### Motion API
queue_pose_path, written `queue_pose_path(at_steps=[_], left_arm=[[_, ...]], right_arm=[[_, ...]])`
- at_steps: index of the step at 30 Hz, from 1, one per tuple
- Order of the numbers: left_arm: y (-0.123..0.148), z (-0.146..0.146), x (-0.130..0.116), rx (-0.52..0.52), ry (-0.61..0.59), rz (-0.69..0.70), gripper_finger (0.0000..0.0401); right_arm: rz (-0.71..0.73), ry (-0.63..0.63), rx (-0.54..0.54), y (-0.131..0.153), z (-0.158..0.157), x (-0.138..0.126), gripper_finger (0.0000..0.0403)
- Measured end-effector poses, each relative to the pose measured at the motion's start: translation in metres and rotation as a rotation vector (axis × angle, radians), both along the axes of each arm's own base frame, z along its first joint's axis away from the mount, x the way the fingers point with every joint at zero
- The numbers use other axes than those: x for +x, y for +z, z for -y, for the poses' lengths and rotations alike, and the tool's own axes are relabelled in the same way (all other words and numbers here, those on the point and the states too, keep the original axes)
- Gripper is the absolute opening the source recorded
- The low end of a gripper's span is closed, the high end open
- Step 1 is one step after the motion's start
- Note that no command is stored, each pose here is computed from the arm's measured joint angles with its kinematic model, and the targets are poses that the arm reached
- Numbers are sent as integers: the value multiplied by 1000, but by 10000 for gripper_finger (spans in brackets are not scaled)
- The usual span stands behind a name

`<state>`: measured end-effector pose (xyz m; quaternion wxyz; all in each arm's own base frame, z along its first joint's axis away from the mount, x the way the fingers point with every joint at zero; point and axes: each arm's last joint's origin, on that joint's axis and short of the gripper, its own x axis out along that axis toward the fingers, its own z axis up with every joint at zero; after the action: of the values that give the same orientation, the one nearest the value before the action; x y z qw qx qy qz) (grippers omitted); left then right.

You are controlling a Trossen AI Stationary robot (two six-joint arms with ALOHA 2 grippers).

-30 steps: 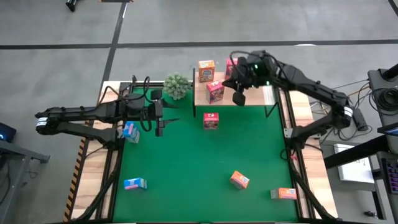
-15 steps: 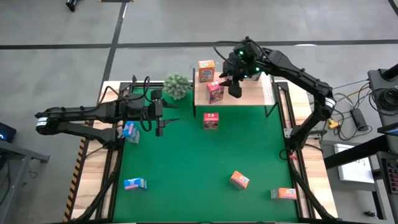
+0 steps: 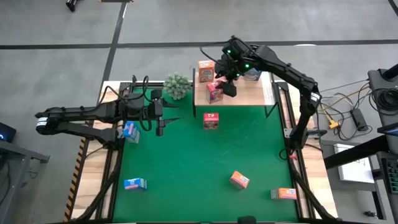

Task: Stack cereal on shelf
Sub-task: Put the left red cereal box on the shelf aligned with the other red cereal box

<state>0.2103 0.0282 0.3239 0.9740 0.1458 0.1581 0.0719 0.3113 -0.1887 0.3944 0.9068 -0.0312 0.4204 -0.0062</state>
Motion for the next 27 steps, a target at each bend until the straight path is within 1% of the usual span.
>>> queue_pose_path(at_steps=[8,13,17,22,27], left_arm=[[0,0,0,1,1,5,204],[1,0,0,5,0,11,204],[1,0,0,5,0,12,204],[1,0,0,5,1,12,204],[1,0,0,5,1,12,204]], right_arm=[[-3,39,-50,4,0,-1,263],[23,-18,-18,15,-3,-5,264],[20,-40,5,16,-3,-6,265],[-3,30,-41,13,-5,-6,265],[-12,59,-61,11,-4,-6,265]])
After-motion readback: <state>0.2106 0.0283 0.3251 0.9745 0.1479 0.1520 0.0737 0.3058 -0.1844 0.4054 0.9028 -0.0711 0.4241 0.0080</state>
